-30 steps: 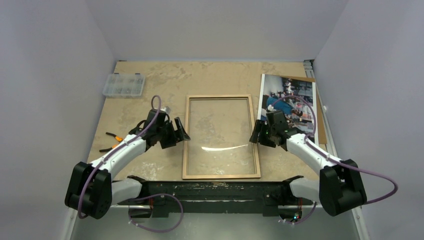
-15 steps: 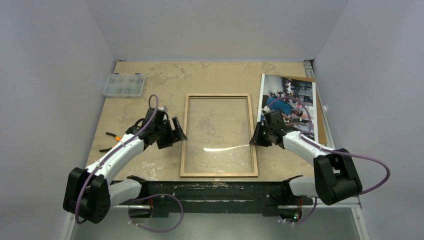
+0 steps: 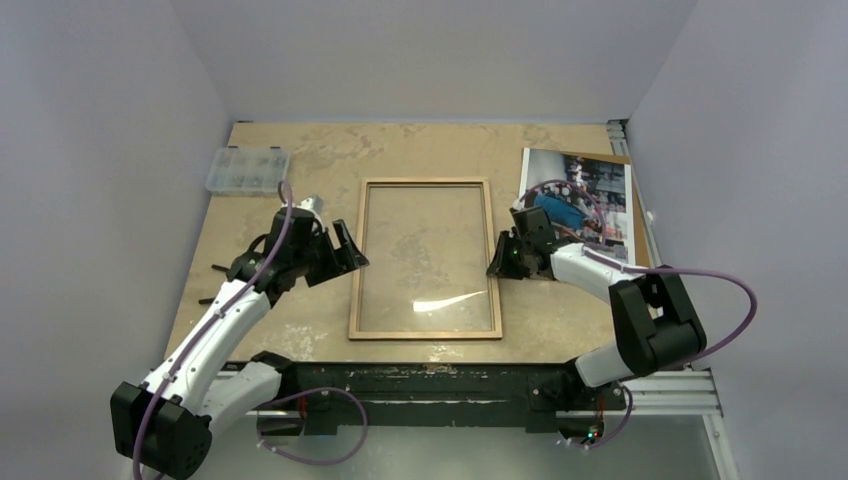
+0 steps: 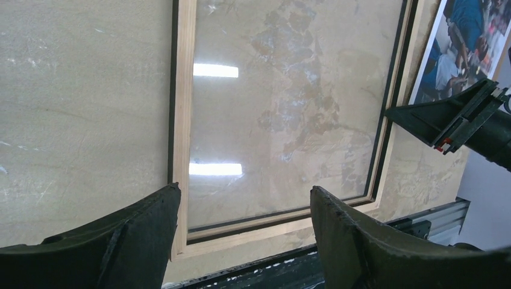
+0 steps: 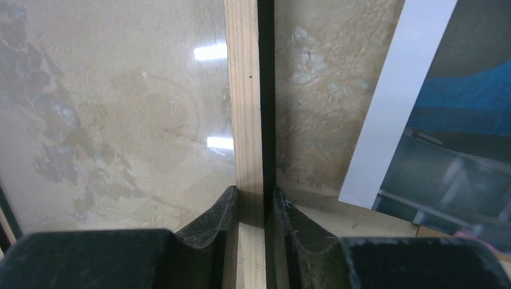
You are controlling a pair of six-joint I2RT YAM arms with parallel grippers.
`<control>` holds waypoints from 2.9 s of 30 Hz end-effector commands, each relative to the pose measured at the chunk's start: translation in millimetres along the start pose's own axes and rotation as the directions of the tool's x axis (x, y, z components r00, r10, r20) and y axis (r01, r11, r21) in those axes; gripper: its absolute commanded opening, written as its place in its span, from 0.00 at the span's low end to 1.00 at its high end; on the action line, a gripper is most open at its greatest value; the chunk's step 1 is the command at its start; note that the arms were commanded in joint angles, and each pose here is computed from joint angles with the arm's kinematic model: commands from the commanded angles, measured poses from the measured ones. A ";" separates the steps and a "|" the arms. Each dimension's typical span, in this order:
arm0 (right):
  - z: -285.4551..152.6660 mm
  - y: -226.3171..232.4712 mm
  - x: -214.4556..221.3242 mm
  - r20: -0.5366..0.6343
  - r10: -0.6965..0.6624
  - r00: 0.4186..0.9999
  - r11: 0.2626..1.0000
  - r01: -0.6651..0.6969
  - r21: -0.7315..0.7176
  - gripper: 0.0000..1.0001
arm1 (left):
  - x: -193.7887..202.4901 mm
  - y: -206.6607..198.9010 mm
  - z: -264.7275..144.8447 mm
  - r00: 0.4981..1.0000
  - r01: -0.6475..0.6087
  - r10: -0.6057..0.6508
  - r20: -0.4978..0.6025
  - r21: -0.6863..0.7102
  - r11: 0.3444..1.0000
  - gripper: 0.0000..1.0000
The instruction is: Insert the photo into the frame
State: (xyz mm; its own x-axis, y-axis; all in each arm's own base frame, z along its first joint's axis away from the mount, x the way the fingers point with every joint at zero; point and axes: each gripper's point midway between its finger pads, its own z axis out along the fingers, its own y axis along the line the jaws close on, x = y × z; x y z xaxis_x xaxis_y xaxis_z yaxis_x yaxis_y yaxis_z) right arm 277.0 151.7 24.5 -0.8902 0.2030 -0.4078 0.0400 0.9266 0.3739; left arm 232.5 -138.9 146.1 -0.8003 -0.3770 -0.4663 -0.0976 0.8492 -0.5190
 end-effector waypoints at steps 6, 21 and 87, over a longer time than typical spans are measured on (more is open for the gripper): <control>-15.6 19.7 -23.0 0.061 -0.042 0.997 0.998 0.045 -0.045 0.57 | -12.0 -7.9 -16.1 0.998 -0.044 0.043 0.049 0.016 0.999 0.76; -62.3 -58.2 -98.2 0.227 0.032 0.973 0.975 -0.080 0.207 0.99 | -8.2 -77.9 -3.0 0.998 -0.065 0.058 0.035 0.278 0.958 0.99; -54.0 -218.2 -24.7 0.172 0.744 0.645 0.635 -0.764 0.116 0.98 | 83.1 -323.2 285.6 0.948 -0.016 0.117 -0.296 0.323 0.946 0.94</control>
State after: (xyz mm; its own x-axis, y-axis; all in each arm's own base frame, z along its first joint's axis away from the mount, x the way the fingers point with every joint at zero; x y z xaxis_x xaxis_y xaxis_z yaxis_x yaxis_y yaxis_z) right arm 287.6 -74.5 35.7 -0.4319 0.8869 -0.1640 0.7152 0.4476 0.5367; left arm 361.8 -539.3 61.4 -0.9514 -0.1154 -0.2854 0.1220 0.7097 -0.6939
